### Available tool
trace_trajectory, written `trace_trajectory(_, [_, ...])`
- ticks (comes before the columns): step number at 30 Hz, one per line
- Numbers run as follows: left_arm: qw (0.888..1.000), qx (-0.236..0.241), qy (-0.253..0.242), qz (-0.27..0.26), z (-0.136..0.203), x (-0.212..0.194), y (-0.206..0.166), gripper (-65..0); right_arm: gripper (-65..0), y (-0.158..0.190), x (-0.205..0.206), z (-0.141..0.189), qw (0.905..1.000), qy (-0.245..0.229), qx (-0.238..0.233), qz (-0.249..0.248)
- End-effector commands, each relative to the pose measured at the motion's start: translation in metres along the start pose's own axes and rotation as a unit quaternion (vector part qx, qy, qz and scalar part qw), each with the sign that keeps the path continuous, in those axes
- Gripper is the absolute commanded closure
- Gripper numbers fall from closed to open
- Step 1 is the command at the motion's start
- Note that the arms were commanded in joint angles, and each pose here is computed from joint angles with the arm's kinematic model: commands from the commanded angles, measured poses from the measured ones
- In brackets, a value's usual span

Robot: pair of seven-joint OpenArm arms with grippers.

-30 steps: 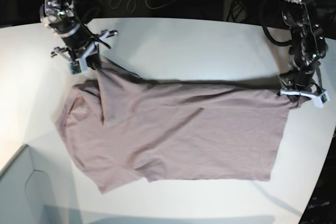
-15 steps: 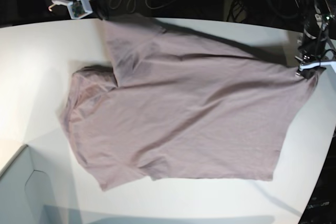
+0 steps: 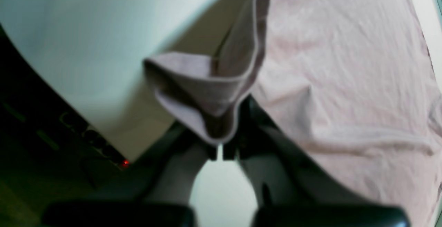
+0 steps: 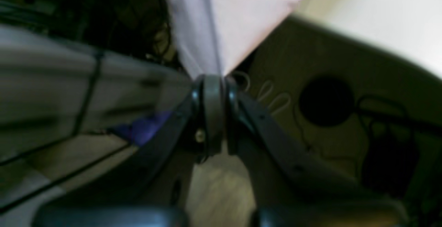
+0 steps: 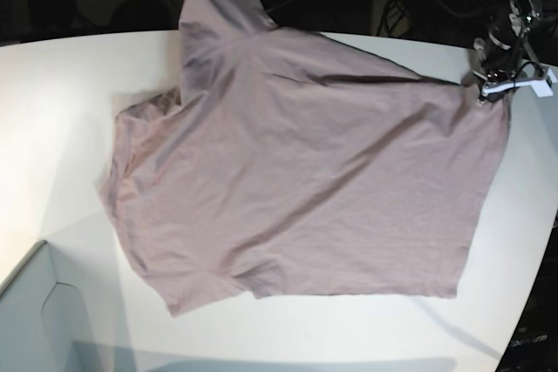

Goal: Layout the t-shirt on the table in an organized manner, then fold the t-shirt properly
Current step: 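Grasp the shirt's side edges with both grippers and pull outward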

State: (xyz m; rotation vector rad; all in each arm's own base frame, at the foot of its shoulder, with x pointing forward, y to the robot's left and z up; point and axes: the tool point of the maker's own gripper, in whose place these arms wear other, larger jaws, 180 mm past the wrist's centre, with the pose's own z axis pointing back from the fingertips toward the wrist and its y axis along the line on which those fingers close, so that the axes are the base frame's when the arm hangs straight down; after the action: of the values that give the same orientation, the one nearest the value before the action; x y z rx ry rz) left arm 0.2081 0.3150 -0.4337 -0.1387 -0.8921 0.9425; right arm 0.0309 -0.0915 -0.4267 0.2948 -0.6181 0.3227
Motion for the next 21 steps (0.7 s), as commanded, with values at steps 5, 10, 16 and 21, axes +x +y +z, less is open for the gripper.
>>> trace_trajectory(5, [0.999,-0.014,-0.027,-0.013,0.009,0.018,-0.007,-26.0,-20.6,-0.016,0.007,0.014,0.9997,-0.016,-0.017,0.011])
trace_trajectory(10, [0.997,-0.036,-0.057,-0.026,0.019,0.038,-0.026,-32.8,-24.6,-0.052,0.045,0.023,0.9949,-0.062,-0.075,0.025])
trace_trajectory(16, [0.994,-0.076,-0.077,-0.029,0.015,0.053,-0.063,-32.8,-30.7,-0.114,0.118,0.016,0.9712,-0.165,-0.172,0.016])
trace_trajectory(21, [0.995,-0.084,-0.052,-0.014,-0.015,0.04,-0.076,-32.8,-31.5,-0.153,0.167,-0.011,0.9664,-0.17,-0.19,0.033])
